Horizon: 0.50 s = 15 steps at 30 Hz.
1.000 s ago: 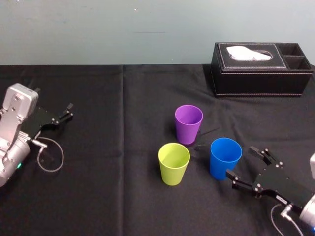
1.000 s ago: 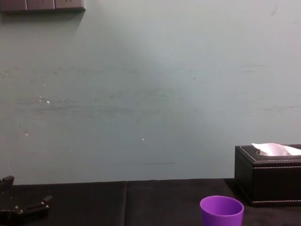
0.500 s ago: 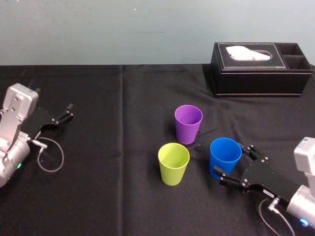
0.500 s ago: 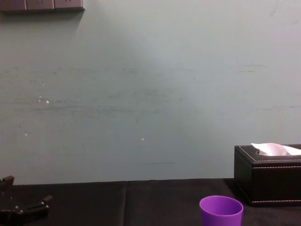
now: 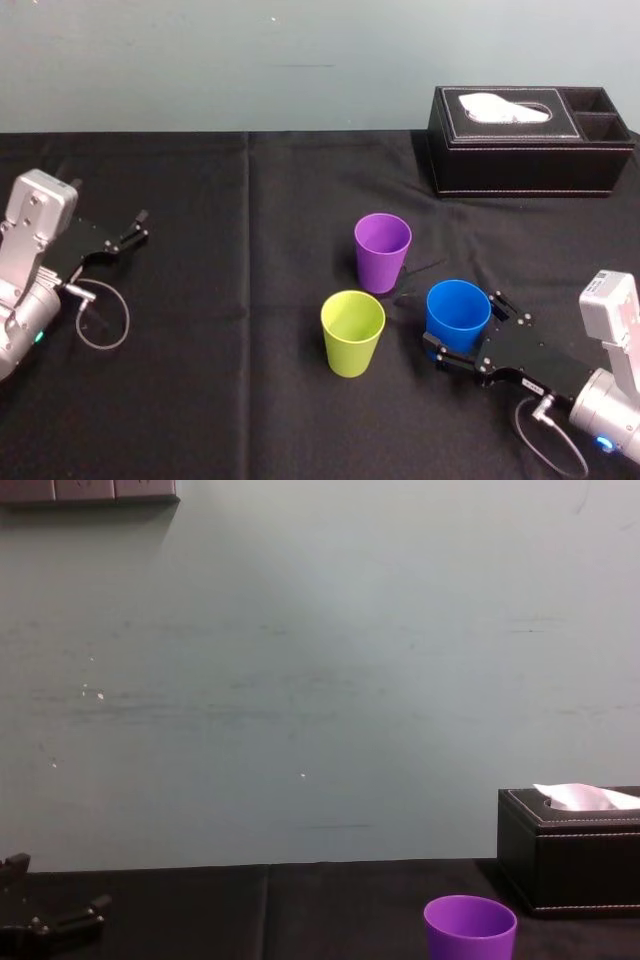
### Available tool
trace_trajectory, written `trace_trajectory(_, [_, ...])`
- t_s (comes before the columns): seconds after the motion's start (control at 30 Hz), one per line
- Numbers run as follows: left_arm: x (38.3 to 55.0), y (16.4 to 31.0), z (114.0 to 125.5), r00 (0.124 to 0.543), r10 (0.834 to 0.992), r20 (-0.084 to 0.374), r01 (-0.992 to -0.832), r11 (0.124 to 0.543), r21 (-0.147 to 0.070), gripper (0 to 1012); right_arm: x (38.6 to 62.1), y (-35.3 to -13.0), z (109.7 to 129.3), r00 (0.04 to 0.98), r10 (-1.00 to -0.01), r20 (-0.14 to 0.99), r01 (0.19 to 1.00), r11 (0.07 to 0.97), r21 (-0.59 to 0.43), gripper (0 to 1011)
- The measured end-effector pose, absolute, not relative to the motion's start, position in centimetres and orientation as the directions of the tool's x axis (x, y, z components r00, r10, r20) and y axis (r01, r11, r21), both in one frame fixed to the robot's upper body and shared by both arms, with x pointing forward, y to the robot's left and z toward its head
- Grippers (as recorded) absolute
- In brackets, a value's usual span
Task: Stack the three plastic cups sequentially using one hand.
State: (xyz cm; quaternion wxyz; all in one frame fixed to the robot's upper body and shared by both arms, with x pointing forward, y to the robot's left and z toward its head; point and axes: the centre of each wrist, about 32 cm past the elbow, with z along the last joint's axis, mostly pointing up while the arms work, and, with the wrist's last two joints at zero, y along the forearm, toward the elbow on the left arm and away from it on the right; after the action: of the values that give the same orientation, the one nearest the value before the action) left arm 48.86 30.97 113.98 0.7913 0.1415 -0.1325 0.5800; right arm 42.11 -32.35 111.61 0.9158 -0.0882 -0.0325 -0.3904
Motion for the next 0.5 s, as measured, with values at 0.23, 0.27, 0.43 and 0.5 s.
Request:
trace_trajectory(0.23, [48.86,30.97,113.98,0.292,0.88,0.374,-0.955,0.287,0.07,1011,42.03,-32.41,111.64,0.693,-0.709,0.13,0.721,0.68,-0.134,821])
trace_trajectory(0.27, [48.86,30.97,113.98,0.292,0.88,0.374,-0.955,0.287,0.07,1011,42.02,-32.42,111.63,0.693,-0.709,0.13,0.721,0.68,-0.134,813])
trace_trajectory(0.43, [48.86,30.97,113.98,0.292,0.88,0.374,-0.955,0.287,0.07,1011,41.99,-32.44,111.64,0.693,-0.709,0.13,0.721,0.68,-0.133,749])
trace_trajectory(0.5, [48.86,30.97,113.98,0.292,0.88,0.374,-0.955,0.287,0.07,1011,41.98,-32.45,111.65,0.692,-0.71,0.131,0.722,0.68,-0.132,743])
